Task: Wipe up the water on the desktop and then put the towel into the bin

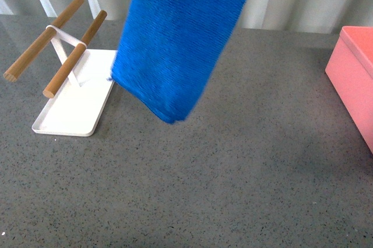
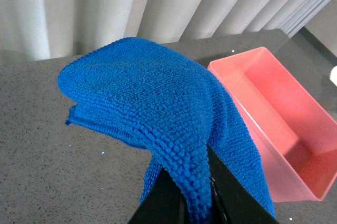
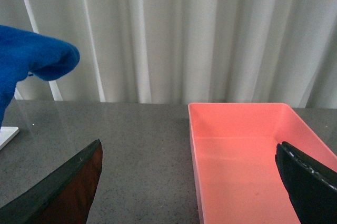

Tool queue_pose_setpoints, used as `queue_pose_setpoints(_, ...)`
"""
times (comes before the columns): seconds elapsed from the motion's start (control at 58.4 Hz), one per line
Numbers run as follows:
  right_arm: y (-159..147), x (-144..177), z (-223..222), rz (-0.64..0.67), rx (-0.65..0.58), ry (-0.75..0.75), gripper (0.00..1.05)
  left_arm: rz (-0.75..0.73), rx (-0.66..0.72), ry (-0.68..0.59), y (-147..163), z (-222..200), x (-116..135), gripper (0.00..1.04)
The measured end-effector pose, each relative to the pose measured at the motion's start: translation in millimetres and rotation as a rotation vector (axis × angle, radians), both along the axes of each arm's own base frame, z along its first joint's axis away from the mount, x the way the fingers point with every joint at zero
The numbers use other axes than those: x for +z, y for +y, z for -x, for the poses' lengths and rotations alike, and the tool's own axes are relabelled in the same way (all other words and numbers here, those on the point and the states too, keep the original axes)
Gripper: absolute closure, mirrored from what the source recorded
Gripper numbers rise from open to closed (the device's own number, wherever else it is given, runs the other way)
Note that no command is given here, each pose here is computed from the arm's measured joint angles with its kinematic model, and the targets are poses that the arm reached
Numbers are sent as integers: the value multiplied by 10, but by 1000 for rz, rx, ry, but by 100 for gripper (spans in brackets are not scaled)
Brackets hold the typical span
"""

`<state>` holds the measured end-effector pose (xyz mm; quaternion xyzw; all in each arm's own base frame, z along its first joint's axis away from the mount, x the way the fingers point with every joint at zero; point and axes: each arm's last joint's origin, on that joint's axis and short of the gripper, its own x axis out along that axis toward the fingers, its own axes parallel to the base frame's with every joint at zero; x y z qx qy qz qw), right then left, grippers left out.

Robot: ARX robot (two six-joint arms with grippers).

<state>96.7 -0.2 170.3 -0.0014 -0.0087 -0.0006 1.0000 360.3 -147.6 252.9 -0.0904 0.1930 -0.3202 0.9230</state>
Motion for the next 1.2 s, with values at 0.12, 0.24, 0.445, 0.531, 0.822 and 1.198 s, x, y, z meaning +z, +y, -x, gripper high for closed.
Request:
queue_pose_setpoints(0.12, 0, 0, 0, 0, 0, 0, 7, -22, -1, -9, -38, 13, -39, 101)
queue_pose_setpoints(0.24, -2, -11, -5, -13, -1, 45, 7, -26, 1, -14, -35, 10, -37, 101)
queue_pose_setpoints(0.445, -138, 343, -481, -89, 96, 369, 7, -31, 0, -20, -32, 9, -36, 101)
queue_pose_setpoints(0.531, -174, 529, -846, -98, 235, 386, 7, -32, -1, -21, -35, 10, -36, 101)
queue_pose_setpoints(0.822, 91, 321, -1774, -192, 688, 617, 7, -33, -1, -21, -35, 10, -36, 101)
queue_pose_setpoints(1.198, 809, 21, -2232, -141, 973, 567, 7, -33, -1, -21, -35, 10, -36, 101)
